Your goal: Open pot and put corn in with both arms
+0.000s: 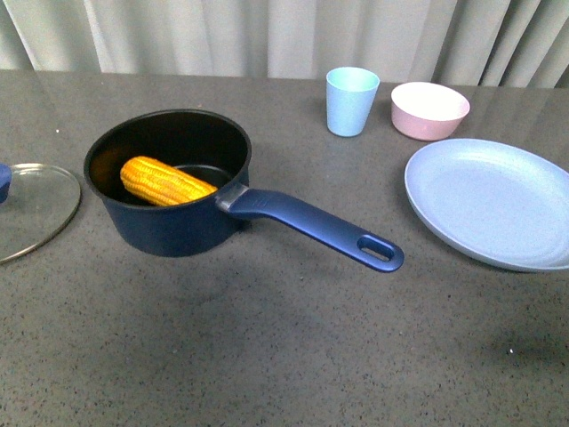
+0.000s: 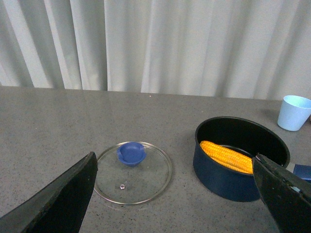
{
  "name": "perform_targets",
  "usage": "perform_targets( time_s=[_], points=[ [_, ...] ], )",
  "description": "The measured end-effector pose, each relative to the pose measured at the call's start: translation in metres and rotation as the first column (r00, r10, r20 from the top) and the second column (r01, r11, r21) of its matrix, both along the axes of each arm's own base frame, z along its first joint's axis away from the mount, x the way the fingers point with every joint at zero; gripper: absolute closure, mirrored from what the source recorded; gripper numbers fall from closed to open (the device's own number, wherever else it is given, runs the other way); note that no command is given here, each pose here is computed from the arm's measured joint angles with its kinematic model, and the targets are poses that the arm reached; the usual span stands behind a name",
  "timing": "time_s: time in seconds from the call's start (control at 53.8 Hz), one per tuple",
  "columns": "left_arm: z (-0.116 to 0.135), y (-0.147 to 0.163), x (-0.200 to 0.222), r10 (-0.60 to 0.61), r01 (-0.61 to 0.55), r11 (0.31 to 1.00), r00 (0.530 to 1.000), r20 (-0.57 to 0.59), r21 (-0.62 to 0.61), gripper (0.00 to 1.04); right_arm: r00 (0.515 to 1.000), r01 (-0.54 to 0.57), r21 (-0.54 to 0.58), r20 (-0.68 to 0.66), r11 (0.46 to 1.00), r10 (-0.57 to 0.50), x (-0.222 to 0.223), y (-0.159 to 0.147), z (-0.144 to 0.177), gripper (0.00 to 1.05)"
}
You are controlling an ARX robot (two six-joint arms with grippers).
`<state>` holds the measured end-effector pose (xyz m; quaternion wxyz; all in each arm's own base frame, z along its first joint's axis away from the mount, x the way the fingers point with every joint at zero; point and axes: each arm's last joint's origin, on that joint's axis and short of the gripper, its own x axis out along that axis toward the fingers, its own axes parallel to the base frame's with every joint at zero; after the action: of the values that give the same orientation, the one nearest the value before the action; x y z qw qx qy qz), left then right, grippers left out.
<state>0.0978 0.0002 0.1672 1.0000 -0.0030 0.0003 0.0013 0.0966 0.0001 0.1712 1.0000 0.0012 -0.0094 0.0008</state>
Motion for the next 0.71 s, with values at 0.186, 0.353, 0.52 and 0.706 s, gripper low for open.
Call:
perform_targets(
  time_s=[0.186,0.353,0.52,0.706],
  points=[
    [0.0,0.0,0.0,0.0,0.0,1.0,1.0,0.0,0.0,0.09,1.0,0.0,0.0,0.0,1.0,0.0,0.0,0.0,0.0,0.32],
    [0.0,0.0,0.0,0.0,0.0,1.0,1.0,0.0,0.0,0.09,1.0,0.0,0.0,0.0,1.0,0.0,0.0,0.0,0.0,0.08],
    [0.0,0.0,0.0,0.0,0.0,1.0,1.0,0.0,0.0,0.09,1.0,0.0,0.0,0.0,1.0,0.0,0.0,0.0,0.0,0.09],
    [0.0,0.0,0.0,0.0,0.0,1.0,1.0,0.0,0.0,0.09,1.0,0.0,0.0,0.0,1.0,0.0,0.0,0.0,0.0,0.09]
  ],
)
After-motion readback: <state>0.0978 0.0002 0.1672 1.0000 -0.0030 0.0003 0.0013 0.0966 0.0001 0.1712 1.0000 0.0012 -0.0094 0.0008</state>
